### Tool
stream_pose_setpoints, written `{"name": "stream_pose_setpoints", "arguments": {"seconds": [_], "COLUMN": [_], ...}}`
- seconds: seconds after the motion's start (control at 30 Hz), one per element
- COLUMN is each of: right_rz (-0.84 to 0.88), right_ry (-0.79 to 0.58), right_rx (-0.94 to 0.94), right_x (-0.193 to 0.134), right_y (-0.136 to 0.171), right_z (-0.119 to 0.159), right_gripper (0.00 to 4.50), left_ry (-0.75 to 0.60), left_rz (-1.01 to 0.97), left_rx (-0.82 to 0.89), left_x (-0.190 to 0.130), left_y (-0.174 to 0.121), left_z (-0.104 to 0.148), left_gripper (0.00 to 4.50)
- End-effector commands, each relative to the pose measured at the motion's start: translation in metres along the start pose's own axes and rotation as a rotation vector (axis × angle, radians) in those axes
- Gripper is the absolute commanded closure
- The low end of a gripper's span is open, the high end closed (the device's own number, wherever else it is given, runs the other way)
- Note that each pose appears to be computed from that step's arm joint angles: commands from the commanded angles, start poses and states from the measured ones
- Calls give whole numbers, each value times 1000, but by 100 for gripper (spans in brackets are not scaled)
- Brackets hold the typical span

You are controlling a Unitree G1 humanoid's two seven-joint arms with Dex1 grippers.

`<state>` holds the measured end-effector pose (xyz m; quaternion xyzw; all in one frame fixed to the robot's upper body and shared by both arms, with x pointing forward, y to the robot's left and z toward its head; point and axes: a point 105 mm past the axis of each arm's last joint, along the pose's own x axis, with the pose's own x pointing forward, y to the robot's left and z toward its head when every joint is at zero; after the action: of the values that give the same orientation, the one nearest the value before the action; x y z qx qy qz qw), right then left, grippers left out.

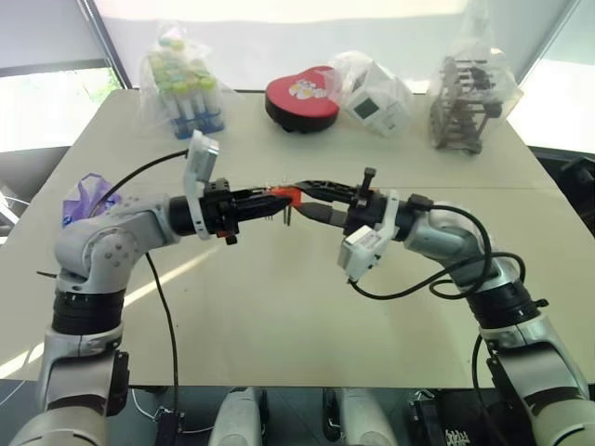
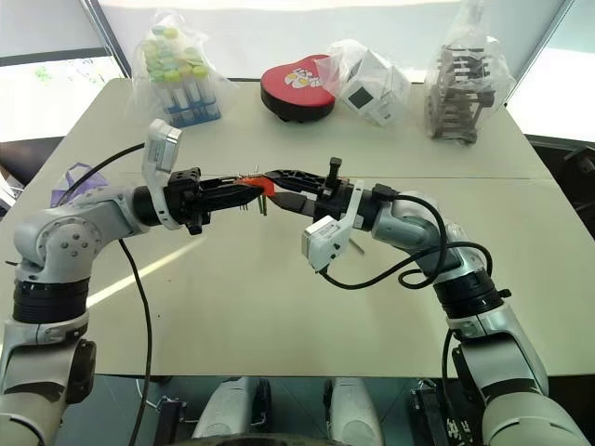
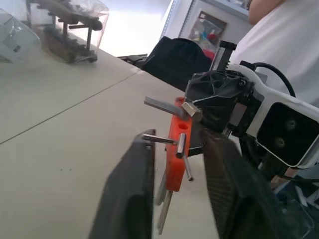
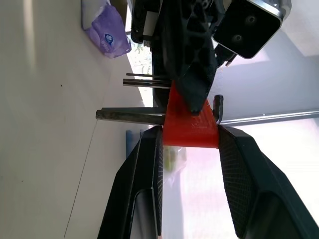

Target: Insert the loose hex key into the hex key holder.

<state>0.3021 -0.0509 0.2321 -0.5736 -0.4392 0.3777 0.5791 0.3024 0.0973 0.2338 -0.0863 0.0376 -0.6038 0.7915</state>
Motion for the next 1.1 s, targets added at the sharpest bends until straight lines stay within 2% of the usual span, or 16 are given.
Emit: {"name": "stream_pose_setpoints", "arguments": {"seconds": [0.03, 0.37, 0.6, 0.73, 0.83, 0.9, 1.0, 1.1], "right_rz": [-45, 9, 46, 118, 137, 157, 205, 186], "right_ry": [-38, -32, -14, 82, 246, 451, 621, 724], "right_rx": [-57, -39, -14, 106, 311, 585, 836, 982], "right_x": [-1, -4, -9, -20, -36, -59, -78, -82], "right_y": [-19, -10, -5, 5, 14, 30, 50, 62], "right_z": [10, 10, 7, -8, -30, -50, -55, -56], "right_gripper": [347, 347, 6, 6, 6, 6, 6, 6], "left_ry": [-18, -19, -43, -48, -36, -25, -19, -24], "left_rz": [-13, -28, -4, 30, 56, 86, 104, 118], "left_rx": [39, 39, 66, 106, 149, 193, 218, 225], "left_x": [2, 8, 8, 6, 5, 5, 4, 4], "left_y": [-3, -5, -3, -1, -1, -1, -2, -1], "left_z": [7, 4, 8, 10, 6, 2, -3, -4], "left_gripper": [444, 444, 450, 450, 450, 450, 450, 450]}}
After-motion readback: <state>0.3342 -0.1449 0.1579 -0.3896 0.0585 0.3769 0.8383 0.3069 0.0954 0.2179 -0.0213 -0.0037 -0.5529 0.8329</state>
